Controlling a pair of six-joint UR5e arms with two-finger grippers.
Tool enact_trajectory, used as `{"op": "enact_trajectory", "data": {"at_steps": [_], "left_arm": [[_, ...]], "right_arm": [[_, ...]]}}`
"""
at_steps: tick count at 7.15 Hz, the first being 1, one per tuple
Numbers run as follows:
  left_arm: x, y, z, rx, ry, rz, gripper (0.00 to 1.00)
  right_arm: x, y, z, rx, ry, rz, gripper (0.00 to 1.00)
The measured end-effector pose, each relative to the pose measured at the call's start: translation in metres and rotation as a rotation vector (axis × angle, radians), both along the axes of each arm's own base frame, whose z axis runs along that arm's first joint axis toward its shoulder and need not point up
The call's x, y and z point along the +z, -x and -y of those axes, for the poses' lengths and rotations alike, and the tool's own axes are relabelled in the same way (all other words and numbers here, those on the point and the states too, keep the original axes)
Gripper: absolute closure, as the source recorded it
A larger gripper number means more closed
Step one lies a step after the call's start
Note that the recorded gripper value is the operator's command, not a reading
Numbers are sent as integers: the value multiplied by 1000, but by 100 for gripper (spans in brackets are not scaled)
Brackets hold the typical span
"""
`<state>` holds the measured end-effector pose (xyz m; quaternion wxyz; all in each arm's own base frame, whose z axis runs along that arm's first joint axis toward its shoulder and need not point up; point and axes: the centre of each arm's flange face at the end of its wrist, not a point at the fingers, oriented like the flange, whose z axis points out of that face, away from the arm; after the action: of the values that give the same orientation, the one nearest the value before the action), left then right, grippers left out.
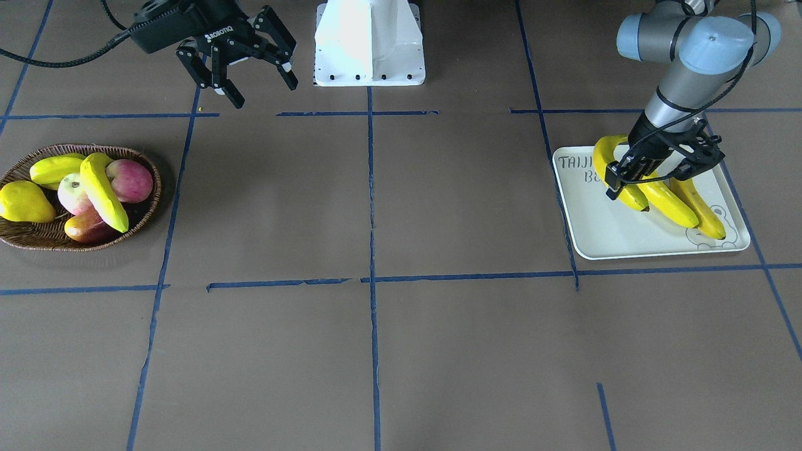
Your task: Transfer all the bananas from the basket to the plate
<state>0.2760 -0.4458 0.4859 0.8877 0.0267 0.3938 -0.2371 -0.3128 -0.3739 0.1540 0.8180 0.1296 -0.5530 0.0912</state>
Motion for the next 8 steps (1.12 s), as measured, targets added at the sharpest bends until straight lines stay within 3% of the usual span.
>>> {"op": "enact_trajectory", "data": {"at_steps": [1, 2, 3, 6, 8], "left_arm": [[17, -2, 5, -18, 5, 40, 100], [29, -3, 9, -35, 6, 71, 92], [37, -3, 12, -45, 4, 93, 1], [46, 3, 15, 31, -91, 157, 0], [23, 9, 12, 70, -122, 115, 0]], "right_arm": [[0, -1, -1, 0, -1, 1, 0], [-1, -2, -1, 0, -3, 3, 0], [-1, -2, -1, 1, -3, 3, 0], [4, -5, -1, 4, 2, -5, 0], [22, -17, 6, -12, 10, -34, 0]]}}
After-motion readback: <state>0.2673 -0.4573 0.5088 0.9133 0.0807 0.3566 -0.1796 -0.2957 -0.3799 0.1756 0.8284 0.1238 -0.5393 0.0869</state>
